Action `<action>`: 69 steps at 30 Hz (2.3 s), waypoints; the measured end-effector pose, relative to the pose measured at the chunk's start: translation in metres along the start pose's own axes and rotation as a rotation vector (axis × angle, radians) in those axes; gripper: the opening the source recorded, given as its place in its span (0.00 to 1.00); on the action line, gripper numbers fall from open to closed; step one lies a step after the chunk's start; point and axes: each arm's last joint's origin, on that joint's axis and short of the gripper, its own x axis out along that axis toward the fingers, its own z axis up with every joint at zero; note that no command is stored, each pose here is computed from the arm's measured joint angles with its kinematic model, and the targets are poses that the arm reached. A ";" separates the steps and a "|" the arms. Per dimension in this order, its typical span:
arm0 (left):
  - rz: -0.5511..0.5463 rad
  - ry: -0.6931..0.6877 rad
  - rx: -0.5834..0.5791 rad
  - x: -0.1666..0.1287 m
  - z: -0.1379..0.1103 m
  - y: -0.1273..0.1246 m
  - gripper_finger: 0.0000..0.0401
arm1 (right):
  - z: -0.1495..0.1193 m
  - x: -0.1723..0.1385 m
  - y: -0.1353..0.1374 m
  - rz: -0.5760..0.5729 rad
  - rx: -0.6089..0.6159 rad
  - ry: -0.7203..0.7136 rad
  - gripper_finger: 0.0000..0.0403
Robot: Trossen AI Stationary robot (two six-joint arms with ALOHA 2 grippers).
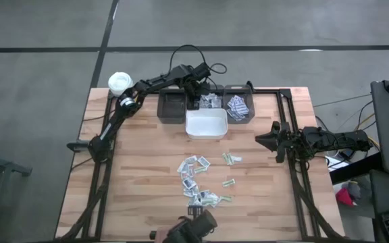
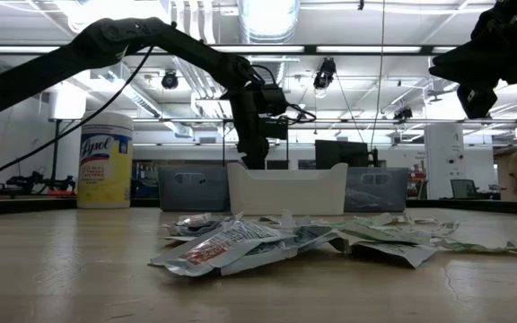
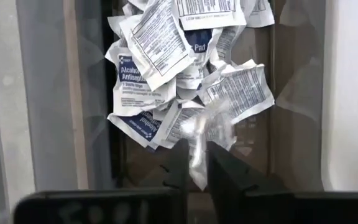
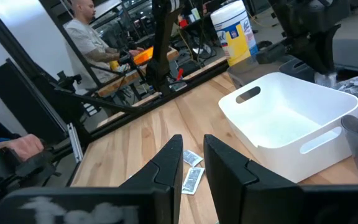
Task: Pick & Place First Aid Supplies
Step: Put the alcohol pad into the middle black bin
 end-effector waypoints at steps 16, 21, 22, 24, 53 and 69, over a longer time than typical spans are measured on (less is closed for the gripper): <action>0.014 0.022 -0.172 -0.160 -0.009 -0.057 0.30 | 0.000 0.000 0.000 0.000 0.000 -0.001 0.16; -0.028 -0.006 -0.190 -0.194 -0.019 -0.102 0.30 | 0.000 0.000 0.000 -0.001 0.000 0.000 0.16; -0.039 -0.007 -0.187 -0.196 -0.020 -0.112 0.30 | 0.000 0.000 0.000 -0.001 0.000 -0.001 0.16; -0.064 0.000 -0.175 -0.198 -0.022 -0.134 0.30 | 0.000 0.000 0.000 0.000 0.000 -0.001 0.16; -0.335 -0.226 0.296 -0.090 -0.023 -0.342 0.30 | 0.000 0.000 0.000 0.001 0.000 0.000 0.16; -0.321 -0.174 0.487 -0.041 -0.019 -0.357 0.30 | 0.000 0.000 0.000 0.001 0.000 -0.001 0.16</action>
